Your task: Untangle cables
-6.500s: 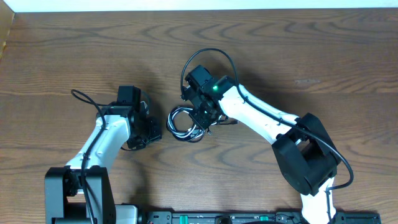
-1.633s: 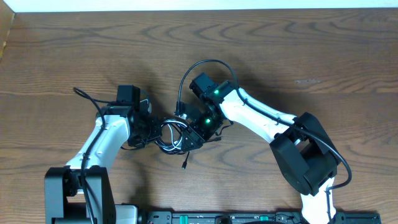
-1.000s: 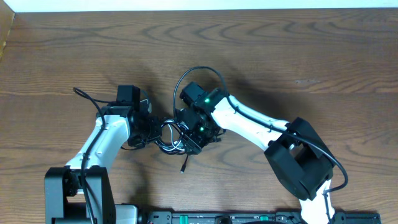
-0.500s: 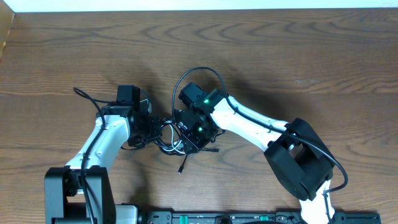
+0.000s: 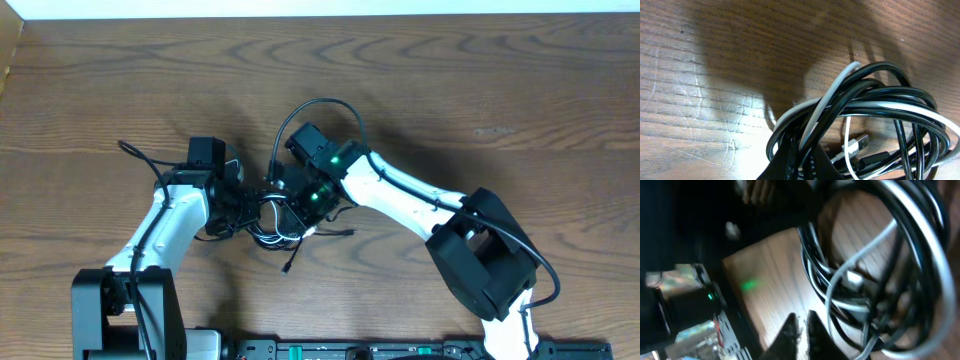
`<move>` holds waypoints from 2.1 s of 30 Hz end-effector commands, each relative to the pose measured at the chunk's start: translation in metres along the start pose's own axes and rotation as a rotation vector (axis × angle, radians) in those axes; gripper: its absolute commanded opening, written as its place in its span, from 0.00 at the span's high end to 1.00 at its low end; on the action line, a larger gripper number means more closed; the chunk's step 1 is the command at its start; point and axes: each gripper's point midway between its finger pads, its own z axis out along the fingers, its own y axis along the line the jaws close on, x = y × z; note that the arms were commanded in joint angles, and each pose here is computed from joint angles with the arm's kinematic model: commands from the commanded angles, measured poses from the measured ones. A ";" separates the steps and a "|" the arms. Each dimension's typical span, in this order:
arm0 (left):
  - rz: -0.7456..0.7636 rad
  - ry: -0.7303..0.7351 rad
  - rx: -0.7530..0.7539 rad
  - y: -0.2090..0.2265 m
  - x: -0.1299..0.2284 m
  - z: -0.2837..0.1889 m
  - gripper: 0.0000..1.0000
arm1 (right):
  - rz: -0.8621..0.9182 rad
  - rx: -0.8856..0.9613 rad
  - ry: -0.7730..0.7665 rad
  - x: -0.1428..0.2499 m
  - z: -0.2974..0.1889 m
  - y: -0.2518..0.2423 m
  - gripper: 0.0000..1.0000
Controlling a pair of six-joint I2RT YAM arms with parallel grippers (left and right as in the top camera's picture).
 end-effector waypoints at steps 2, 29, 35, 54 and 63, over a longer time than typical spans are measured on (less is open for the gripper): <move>-0.004 0.022 0.005 0.001 0.006 0.004 0.92 | -0.023 -0.005 -0.019 -0.005 0.008 0.005 0.97; -0.001 -0.136 -0.068 0.005 -0.039 -0.011 0.66 | 0.158 0.151 -0.205 -0.043 -0.043 -0.074 0.78; -0.009 -0.101 -0.077 0.009 -0.034 0.001 0.66 | 0.159 0.152 -0.202 -0.042 -0.042 -0.074 0.78; -0.020 -0.050 -0.082 0.014 -0.029 0.019 0.87 | 0.168 0.164 -0.176 -0.036 -0.038 -0.073 0.74; -0.020 -0.061 -0.078 0.013 -0.032 0.019 0.92 | 0.101 0.074 -0.157 -0.034 -0.037 -0.052 0.84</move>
